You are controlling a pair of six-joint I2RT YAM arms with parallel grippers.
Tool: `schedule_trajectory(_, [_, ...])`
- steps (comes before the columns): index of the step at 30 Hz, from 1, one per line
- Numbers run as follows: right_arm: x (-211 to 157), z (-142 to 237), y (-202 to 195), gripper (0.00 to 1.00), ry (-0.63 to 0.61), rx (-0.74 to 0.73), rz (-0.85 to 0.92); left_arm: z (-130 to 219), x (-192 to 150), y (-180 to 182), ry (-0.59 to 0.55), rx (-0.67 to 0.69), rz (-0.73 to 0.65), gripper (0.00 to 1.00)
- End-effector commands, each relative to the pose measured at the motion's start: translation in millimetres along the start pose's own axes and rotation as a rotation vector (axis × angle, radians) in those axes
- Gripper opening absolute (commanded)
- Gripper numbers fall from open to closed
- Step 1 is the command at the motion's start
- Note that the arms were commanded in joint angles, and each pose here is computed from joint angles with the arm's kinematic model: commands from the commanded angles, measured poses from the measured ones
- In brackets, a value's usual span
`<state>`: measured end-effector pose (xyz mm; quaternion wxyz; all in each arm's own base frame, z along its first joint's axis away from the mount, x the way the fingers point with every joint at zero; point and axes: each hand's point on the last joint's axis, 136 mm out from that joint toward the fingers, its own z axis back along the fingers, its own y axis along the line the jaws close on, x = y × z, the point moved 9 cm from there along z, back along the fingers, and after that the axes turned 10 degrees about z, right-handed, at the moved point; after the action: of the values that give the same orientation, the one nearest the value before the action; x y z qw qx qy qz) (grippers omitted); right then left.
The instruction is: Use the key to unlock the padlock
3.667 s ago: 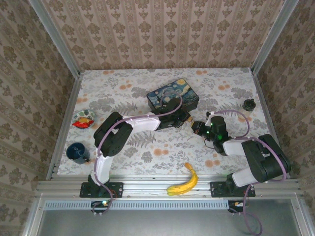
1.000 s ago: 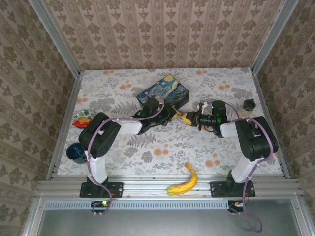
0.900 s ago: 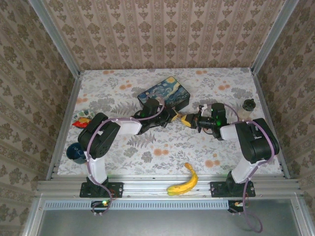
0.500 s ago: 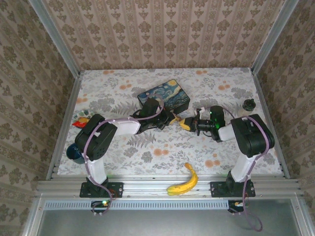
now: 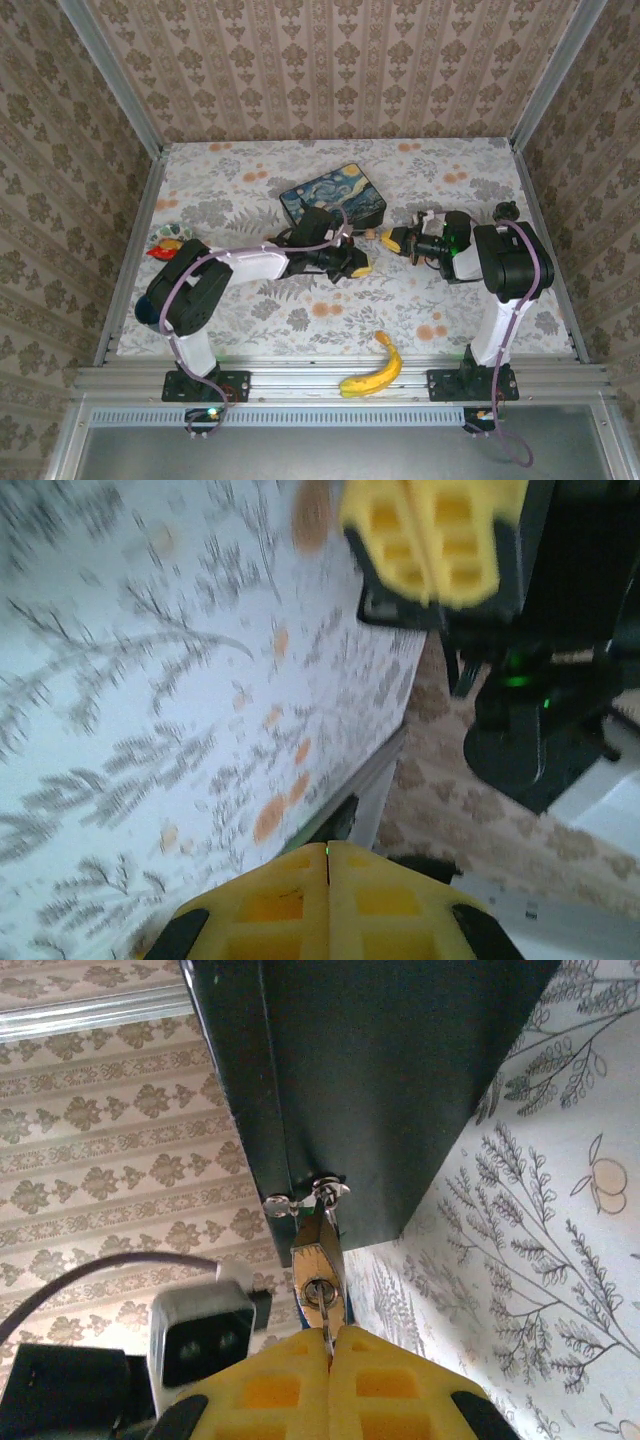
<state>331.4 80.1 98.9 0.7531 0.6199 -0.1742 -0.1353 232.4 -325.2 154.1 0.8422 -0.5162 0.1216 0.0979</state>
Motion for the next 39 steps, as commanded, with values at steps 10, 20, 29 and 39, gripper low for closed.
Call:
schedule_trajectory(10, [-7, -2, 25, 0.00, 0.012, -0.050, 0.148, 38, 2, -9, -0.220, 0.033, -0.058, 0.44])
schedule_trajectory(20, [-22, -9, 39, 0.00, 0.052, -0.083, 0.190, 49, 0, -29, -0.665, 0.121, -0.178, 0.88])
schedule_trajectory(29, [-28, -15, 39, 0.00, 0.064, -0.089, 0.197, 20, 26, -25, -0.738, 0.197, -0.112, 0.89])
schedule_trajectory(39, [-31, -21, 37, 0.00, 0.069, -0.090, 0.201, 6, 44, -37, -0.819, 0.242, -0.095, 0.93])
